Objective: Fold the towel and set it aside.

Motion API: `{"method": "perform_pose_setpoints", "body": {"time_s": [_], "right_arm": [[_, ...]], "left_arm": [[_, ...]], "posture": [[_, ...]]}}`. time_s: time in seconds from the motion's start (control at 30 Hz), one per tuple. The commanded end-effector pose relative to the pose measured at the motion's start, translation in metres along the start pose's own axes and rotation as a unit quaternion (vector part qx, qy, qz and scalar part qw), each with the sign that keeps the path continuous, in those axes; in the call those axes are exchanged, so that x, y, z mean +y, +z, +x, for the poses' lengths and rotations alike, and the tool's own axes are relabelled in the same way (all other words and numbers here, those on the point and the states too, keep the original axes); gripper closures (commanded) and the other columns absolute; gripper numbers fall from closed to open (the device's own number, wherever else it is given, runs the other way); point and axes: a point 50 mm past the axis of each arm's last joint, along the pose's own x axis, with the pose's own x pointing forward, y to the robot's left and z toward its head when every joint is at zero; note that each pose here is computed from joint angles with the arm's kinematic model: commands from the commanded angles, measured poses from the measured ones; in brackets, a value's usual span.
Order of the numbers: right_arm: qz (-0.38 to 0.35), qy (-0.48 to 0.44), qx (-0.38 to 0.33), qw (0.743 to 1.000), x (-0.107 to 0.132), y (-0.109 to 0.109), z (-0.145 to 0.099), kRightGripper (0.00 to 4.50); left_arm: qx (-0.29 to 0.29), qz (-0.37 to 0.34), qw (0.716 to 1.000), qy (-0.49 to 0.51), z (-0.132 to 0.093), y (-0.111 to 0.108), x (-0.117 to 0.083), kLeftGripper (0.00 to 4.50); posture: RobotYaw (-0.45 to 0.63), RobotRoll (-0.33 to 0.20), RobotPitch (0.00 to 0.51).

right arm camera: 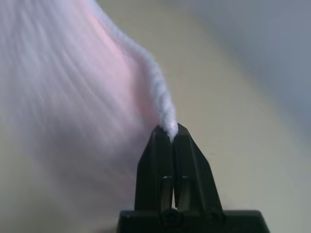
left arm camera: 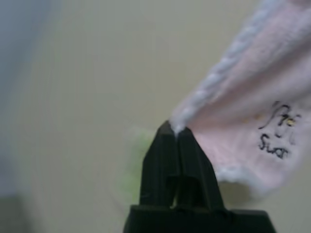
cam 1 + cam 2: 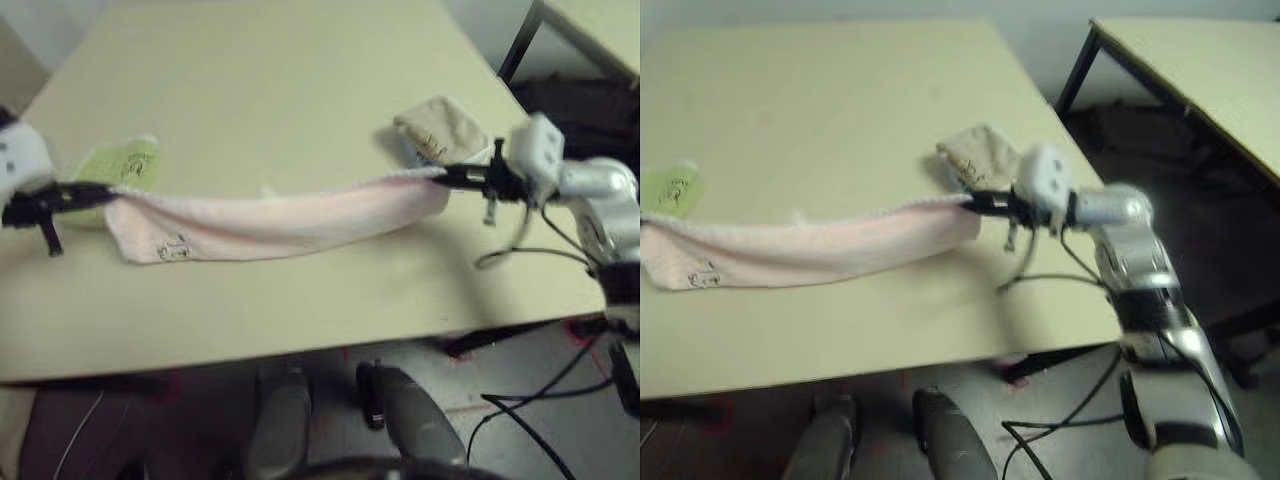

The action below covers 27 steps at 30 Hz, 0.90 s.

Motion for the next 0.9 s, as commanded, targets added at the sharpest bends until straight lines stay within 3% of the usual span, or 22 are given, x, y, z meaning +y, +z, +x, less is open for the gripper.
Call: {"method": "perform_pose_setpoints", "body": {"time_s": [0.03,0.13,0.27,0.43,0.53,0.6,0.7,0.9], "right_arm": [[-0.044,-0.098,0.049,0.993,-0.023,-0.006,-0.010,4.50],[-0.076,-0.146,0.046,0.985,-0.035,0.002,-0.015,4.50],[-0.088,-0.115,0.037,0.989,-0.021,-0.012,-0.020,4.50],[-0.069,0.008,0.029,0.997,0.048,-0.064,-0.031,4.50],[-0.048,0.036,0.022,0.998,0.075,-0.076,-0.038,4.50],[-0.041,0.081,0.022,0.996,0.112,-0.089,-0.048,4.50],[-0.033,0.129,0.022,0.991,0.149,-0.096,-0.064,4.50],[-0.013,0.170,0.037,0.985,0.184,-0.100,-0.088,4.50]], "left_arm": [[0.100,0.034,0.993,0.061,0.002,-0.012,0.010,4.49],[0.124,0.071,0.984,0.108,-0.001,-0.005,0.023,4.49],[0.122,0.077,0.984,0.106,-0.003,-0.009,0.021,4.49],[0.133,0.054,0.989,0.026,-0.007,-0.047,-0.015,4.49],[0.133,0.040,0.990,-0.006,-0.010,-0.063,-0.031,4.49],[0.125,0.021,0.990,-0.060,-0.012,-0.081,-0.058,4.49],[0.103,-0.005,0.989,-0.109,-0.017,-0.098,-0.089,4.49],[0.068,-0.031,0.980,-0.186,-0.036,-0.120,-0.143,4.49]], "posture": [[-0.02,0.000,0.182],[-0.02,0.000,0.182],[-0.05,0.000,0.186],[-0.05,0.000,0.197],[-0.05,0.000,0.200],[-0.03,0.000,0.204],[-0.02,0.000,0.205],[-0.01,0.000,0.208]]}}
